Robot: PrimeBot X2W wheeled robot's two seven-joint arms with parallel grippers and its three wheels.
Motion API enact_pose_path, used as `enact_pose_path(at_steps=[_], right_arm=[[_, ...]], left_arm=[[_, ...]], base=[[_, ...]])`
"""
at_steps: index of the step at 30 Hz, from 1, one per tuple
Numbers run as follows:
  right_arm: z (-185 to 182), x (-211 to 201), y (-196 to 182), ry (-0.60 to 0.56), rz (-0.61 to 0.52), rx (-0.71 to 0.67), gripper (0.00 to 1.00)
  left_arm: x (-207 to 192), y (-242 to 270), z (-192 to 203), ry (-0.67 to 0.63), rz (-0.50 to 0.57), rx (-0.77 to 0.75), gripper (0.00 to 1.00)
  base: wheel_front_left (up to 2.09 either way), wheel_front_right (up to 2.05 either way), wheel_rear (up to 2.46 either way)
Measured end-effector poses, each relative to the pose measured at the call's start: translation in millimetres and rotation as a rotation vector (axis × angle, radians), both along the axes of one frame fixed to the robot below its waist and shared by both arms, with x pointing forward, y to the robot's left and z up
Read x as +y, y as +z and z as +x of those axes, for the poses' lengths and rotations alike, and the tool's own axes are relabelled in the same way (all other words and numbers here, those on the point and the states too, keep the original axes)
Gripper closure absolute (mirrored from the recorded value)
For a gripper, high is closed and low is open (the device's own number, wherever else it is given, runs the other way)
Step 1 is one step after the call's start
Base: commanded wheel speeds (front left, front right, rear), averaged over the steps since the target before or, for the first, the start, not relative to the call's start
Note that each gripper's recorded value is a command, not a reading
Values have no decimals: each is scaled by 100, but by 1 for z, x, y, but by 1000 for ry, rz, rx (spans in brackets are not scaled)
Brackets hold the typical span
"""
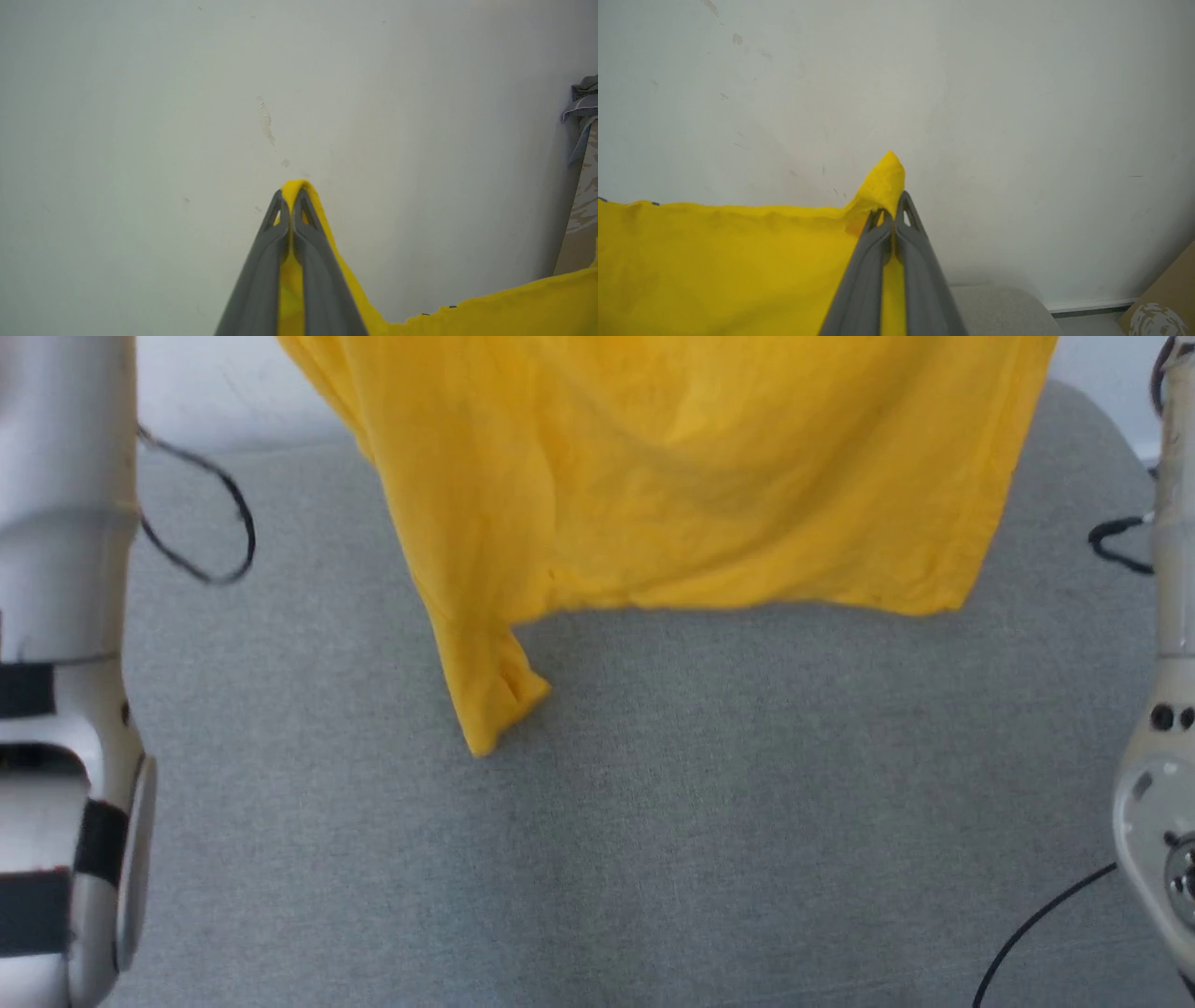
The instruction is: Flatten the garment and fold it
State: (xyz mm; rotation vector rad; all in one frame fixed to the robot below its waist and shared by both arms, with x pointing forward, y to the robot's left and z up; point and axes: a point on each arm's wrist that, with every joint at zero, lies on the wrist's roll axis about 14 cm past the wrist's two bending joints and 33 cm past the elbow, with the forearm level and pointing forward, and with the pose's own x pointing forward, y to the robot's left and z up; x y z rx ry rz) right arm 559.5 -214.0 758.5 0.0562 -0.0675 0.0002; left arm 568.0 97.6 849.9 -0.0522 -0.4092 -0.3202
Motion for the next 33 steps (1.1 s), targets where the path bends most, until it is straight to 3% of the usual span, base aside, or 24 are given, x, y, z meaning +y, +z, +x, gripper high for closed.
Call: enact_pose_path(at_steps=[8, 17, 24, 33], right_arm=[[43, 3, 32, -17, -39, -217, 100], [102, 4, 26, -51, -111, -332, 100], [149, 10, -27, -62, -211, -372, 100], [197, 33, -156, 7, -274, -250, 100]], left_arm=[[-10, 58, 13, -15, -74, -312, 100], [-6, 69, 45, -15, -145, -534, 100], [3, -23, 116, -7, -157, -428, 100], [22, -181, 181, 11, -171, -177, 100]], base=[[0, 0, 0], [0, 0, 0], [0, 0, 0], [0, 0, 0]])
